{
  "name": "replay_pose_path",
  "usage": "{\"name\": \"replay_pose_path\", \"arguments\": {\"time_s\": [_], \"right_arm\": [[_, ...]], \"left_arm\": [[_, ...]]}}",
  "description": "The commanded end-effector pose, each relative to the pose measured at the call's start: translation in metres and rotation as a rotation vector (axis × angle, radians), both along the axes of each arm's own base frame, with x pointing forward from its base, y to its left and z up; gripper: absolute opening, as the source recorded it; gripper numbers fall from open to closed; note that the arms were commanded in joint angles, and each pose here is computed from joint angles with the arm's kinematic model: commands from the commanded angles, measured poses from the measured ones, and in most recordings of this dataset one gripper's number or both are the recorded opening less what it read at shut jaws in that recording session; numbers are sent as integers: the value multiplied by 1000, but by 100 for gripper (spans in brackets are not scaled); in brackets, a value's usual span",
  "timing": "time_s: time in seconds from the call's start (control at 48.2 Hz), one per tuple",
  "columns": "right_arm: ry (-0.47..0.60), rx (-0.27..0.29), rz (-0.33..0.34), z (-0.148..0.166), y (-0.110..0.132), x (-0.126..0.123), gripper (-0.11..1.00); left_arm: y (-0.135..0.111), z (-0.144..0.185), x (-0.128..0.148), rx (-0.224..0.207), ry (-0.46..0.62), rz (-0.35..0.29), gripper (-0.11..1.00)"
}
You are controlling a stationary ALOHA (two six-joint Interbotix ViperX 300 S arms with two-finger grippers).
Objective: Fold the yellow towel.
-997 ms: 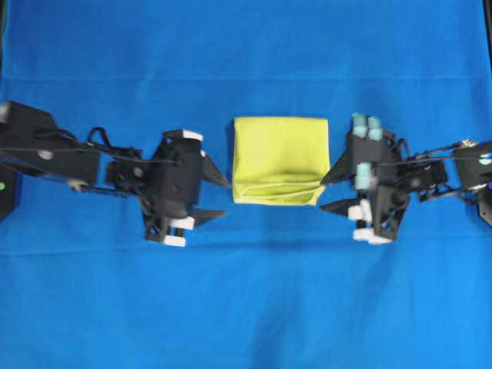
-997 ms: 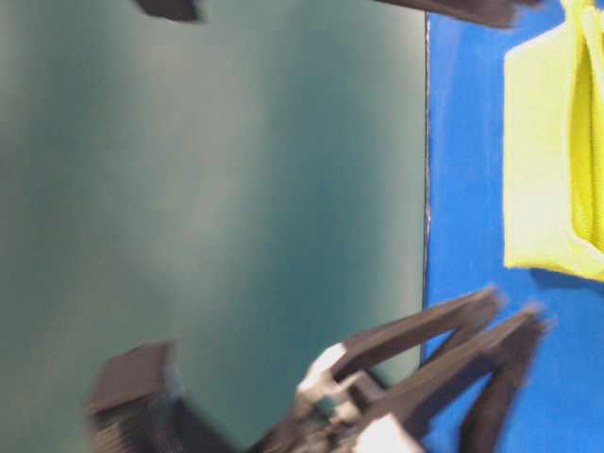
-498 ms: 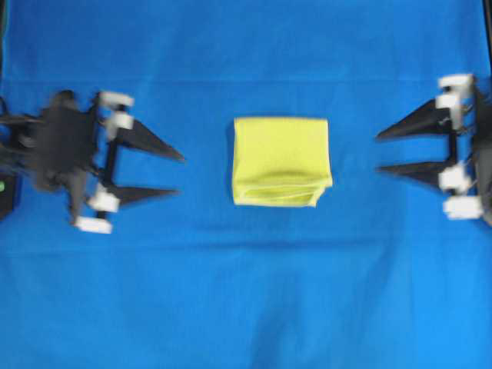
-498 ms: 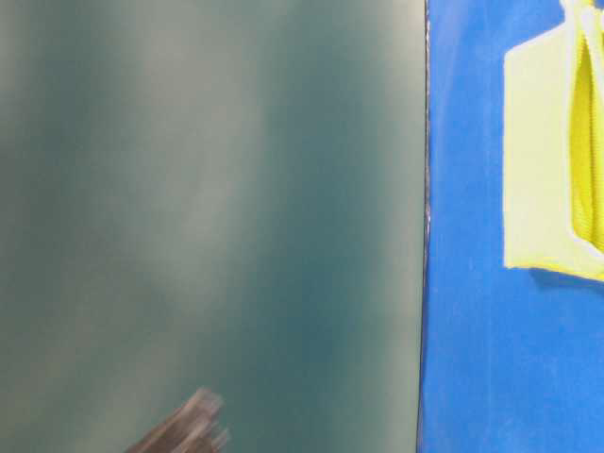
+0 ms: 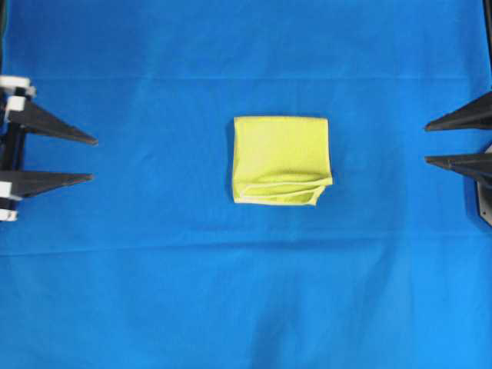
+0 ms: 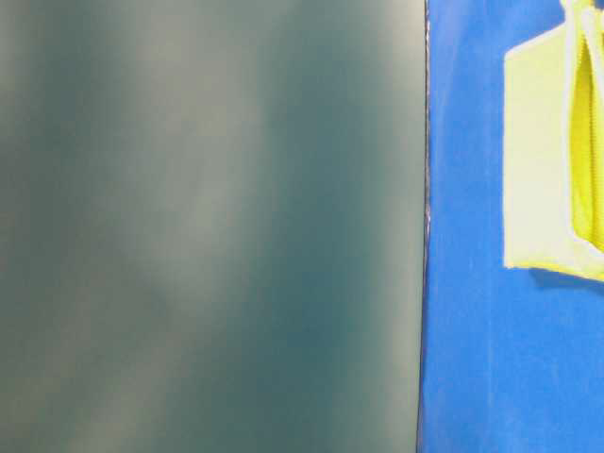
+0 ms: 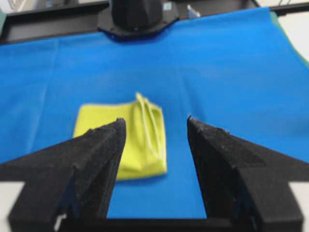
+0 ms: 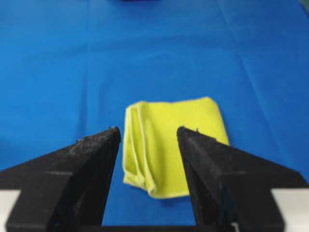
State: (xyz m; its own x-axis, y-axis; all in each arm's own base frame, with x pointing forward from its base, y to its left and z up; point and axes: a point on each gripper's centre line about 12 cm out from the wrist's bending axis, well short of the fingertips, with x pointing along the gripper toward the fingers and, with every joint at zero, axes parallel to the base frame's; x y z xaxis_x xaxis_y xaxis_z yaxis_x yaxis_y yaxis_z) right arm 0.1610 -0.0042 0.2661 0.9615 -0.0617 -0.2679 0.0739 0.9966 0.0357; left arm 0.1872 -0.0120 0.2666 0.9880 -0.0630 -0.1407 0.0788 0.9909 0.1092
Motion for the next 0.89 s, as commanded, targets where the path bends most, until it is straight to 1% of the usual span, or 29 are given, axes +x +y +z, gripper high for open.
{"name": "replay_pose_path", "arguments": {"time_s": [0.0, 0.062, 0.166, 0.332, 0.395, 0.872], "right_arm": [[-33, 8, 0, -5, -1, -4, 56], [-38, 8, 1, -13, -1, -6, 56], [-45, 21, 0, -26, -2, -7, 56], [-51, 25, -10, -34, -4, -6, 56], [-54, 26, -8, -34, -4, -5, 56], [-51, 25, -10, -34, -4, -5, 56]], "left_arm": [[1, -5, -9, -9, -24, 6, 51], [2, -12, -16, -13, -33, 7, 51], [3, -24, -26, -41, -48, 13, 51], [7, -36, -34, -91, -57, 40, 51], [7, -37, -34, -99, -54, 44, 51], [7, -38, -34, -97, -49, 43, 51]]}}
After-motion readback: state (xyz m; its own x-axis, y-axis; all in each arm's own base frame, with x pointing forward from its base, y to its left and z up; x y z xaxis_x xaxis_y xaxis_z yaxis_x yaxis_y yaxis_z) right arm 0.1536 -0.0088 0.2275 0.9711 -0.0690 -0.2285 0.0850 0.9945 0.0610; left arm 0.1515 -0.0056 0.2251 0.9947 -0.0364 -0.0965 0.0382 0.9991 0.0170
